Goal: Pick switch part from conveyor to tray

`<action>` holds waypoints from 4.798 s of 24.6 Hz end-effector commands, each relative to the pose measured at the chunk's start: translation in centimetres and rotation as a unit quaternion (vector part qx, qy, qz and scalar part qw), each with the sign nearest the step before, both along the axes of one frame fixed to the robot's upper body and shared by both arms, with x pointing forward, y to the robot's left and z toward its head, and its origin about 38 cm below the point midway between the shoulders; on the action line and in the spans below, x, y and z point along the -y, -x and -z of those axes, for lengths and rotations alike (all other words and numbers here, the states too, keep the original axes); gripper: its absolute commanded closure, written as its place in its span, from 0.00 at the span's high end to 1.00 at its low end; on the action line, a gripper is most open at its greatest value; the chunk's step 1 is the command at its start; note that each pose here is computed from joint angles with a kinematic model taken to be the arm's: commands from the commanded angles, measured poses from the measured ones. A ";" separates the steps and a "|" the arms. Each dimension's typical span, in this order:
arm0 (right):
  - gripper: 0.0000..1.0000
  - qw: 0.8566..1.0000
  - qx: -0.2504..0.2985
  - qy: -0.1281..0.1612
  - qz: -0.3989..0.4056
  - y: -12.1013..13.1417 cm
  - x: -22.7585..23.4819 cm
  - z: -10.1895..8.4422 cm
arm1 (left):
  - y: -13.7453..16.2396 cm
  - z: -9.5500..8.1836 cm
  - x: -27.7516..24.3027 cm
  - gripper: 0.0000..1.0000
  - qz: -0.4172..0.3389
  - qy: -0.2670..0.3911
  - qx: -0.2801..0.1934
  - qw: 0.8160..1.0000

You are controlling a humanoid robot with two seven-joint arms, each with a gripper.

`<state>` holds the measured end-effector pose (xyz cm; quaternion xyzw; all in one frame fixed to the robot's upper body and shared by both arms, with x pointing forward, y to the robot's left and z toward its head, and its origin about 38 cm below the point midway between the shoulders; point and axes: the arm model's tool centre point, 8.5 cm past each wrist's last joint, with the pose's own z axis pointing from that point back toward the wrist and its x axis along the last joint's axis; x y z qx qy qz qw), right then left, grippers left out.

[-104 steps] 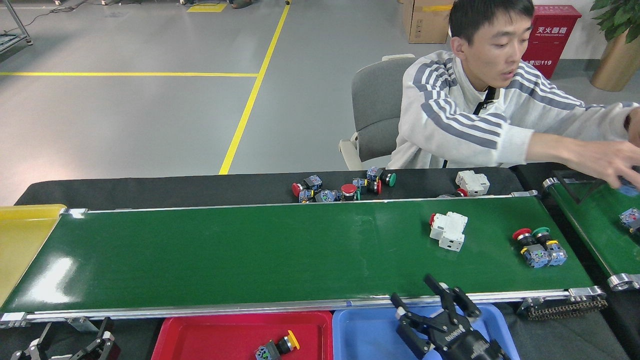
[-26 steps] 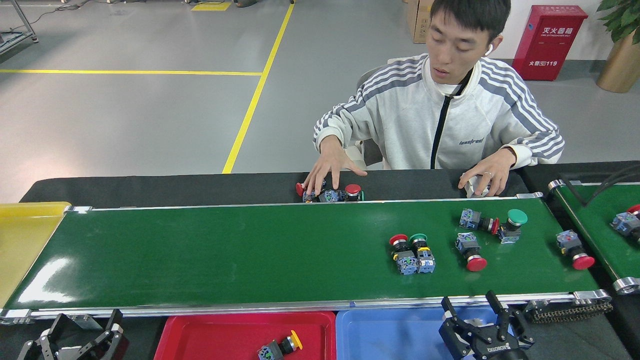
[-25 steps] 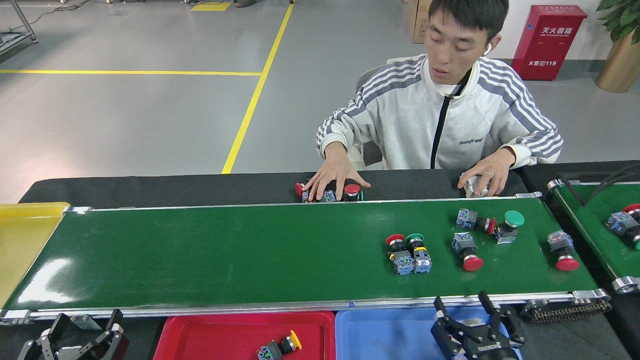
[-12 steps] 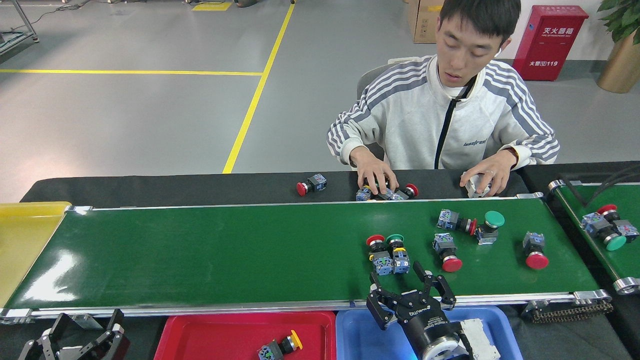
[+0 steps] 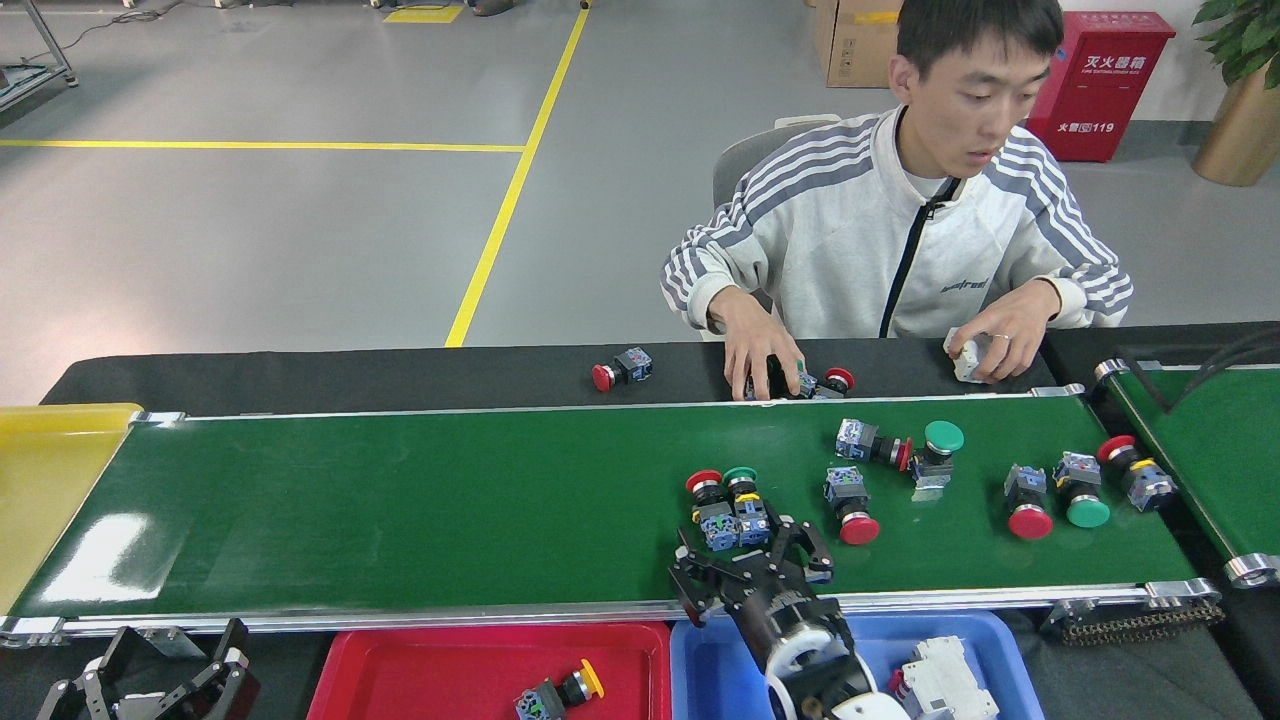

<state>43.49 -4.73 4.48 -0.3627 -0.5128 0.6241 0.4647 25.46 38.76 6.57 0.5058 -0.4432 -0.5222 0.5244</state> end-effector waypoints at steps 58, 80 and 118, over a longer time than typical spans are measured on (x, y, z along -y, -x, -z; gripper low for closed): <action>0.76 0.987 0.055 -0.007 0.153 2.5 6.8 0.2 | -11.8 -1.6 31.0 1.00 0.184 -0.015 0.016 0.983; 0.12 0.984 0.091 -0.066 -0.138 8.7 8.4 -2.6 | -16.8 2.1 24.4 0.63 0.101 -0.027 -0.046 0.994; 0.98 0.984 0.089 -0.152 0.012 13.0 15.1 -0.7 | -0.4 0.1 2.3 1.00 -0.020 -0.006 0.023 1.000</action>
